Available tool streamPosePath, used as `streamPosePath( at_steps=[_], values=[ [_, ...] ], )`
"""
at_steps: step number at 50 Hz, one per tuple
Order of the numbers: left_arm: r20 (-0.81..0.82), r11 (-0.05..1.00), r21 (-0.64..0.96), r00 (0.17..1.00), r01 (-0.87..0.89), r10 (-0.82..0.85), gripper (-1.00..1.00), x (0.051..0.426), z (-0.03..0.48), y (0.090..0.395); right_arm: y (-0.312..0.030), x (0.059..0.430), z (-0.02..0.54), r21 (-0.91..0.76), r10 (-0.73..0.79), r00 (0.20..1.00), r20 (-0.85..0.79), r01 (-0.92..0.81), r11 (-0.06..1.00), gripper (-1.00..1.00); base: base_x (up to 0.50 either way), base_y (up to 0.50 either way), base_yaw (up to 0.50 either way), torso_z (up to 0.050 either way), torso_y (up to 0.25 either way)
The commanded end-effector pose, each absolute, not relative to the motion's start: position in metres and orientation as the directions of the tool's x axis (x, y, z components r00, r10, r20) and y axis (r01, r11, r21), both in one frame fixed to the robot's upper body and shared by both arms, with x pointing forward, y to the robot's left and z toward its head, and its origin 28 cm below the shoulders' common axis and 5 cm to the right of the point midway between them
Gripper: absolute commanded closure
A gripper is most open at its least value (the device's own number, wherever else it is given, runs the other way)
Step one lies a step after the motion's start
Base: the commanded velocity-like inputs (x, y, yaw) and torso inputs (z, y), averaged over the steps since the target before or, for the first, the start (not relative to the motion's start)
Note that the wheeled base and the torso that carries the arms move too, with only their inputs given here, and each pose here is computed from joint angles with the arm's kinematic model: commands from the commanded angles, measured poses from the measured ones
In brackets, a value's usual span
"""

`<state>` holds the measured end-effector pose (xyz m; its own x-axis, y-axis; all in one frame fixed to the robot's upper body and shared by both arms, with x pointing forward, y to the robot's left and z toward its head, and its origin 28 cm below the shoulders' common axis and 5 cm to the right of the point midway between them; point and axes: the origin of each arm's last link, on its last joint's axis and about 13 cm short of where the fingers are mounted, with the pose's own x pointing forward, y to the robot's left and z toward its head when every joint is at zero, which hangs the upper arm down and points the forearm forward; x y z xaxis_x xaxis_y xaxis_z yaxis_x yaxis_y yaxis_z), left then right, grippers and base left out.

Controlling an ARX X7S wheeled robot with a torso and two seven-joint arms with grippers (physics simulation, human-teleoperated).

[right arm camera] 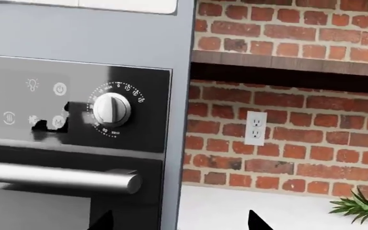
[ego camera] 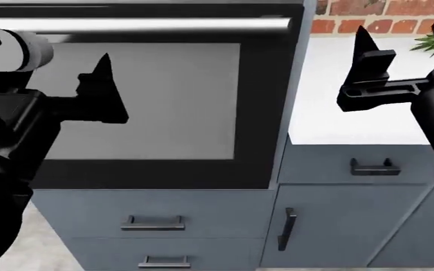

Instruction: Open the microwave door

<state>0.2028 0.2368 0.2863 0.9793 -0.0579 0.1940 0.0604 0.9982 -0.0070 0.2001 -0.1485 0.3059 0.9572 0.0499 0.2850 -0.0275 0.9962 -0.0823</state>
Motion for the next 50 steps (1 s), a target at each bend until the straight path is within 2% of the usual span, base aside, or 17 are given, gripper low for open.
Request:
streamPosePath(
  at_steps=[1, 19, 50],
  values=[
    [0.278, 0.998, 0.055, 0.960, 0.013, -0.028, -1.00, 0.174, 0.332, 0.254, -0.160, 0.170, 0.343, -0.181, 0.035, 0.939, 0.341, 0.029, 0.983, -1.00, 0.00, -0.17, 0.00, 0.000, 0.000],
    [0.309, 0.998, 0.041, 0.950, -0.053, 0.038, -1.00, 0.167, 0.337, 0.261, -0.159, 0.170, 0.350, -0.192, 0.037, 0.932, 0.361, 0.036, 0.981, -1.00, 0.02, -0.30, 0.00, 0.000, 0.000],
    [0.343, 0.998, 0.051, 0.939, -0.039, 0.019, -1.00, 0.162, 0.341, 0.258, -0.156, 0.168, 0.350, -0.220, 0.070, 0.924, 0.376, 0.015, 0.975, -1.00, 0.29, -0.07, 0.00, 0.000, 0.000]
  ],
)
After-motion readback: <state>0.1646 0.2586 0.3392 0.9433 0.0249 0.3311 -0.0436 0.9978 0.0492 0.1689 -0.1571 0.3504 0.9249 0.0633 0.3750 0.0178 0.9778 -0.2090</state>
